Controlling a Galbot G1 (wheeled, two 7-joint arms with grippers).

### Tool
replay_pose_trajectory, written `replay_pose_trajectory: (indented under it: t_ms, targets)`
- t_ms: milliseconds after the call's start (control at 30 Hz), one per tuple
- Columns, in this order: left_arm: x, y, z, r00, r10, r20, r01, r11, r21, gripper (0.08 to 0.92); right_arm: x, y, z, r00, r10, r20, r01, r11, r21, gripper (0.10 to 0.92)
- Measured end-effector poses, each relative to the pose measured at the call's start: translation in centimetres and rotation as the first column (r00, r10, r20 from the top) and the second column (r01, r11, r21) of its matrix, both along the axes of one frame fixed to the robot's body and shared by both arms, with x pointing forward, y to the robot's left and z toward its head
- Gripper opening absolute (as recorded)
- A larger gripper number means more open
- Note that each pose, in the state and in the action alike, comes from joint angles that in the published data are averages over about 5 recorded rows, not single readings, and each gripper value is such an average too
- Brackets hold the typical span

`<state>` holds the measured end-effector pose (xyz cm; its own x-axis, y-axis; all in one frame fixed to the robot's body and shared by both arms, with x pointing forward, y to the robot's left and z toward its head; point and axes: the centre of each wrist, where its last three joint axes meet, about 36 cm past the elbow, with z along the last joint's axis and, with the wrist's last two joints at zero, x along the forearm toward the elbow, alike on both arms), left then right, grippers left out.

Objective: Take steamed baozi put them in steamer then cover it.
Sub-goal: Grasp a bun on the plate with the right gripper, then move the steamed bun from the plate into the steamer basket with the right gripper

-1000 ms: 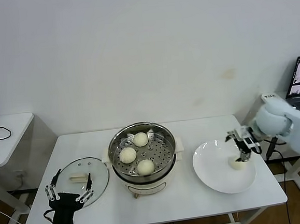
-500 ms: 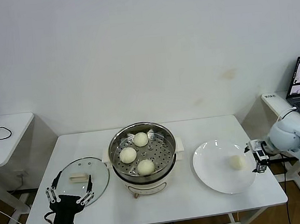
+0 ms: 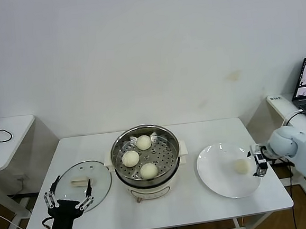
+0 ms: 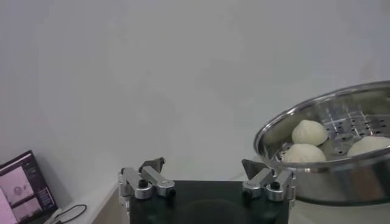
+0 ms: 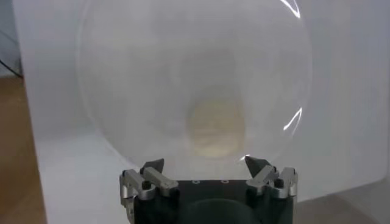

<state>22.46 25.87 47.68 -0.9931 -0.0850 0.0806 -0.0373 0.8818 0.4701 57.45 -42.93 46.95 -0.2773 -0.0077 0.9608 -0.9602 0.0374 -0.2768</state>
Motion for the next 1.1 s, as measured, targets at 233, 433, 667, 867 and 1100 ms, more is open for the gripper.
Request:
replay_pose_trajectory:
  t_ms: [233,433,667,867,1100]
  targets:
    - [0.0,0.1,0.0,1.0000,0.003,0.001,-0.003,1.000,0.002,0.823,1.3,0.8,-1.1,1.000,-0.010,-0.003,0.010,1.000,0.017,0.818]
    - [0.1,0.0,0.0,1.0000,0.005,0.001,-0.005,1.000,0.000,0.823,1.9,1.1,-1.5,1.000,-0.016,-0.014,0.016,1.000,0.010,0.740]
    - [0.1,0.0,-0.1,1.0000,0.005,0.000,-0.005,1.000,-0.001,0.823,2.2,1.4,-1.8,0.999,-0.022,-0.030,0.022,1.000,0.009,0.575]
    - [0.0,0.0,-0.1,1.0000,0.005,-0.001,-0.005,1.000,-0.001,0.823,2.3,1.3,-1.6,0.999,-0.023,-0.043,0.023,1.000,0.008,0.550]
    - [0.1,0.0,-0.1,1.0000,0.002,0.001,-0.002,1.000,0.001,0.823,2.6,1.1,-0.1,0.998,-0.033,-0.047,0.034,0.999,0.014,0.551]
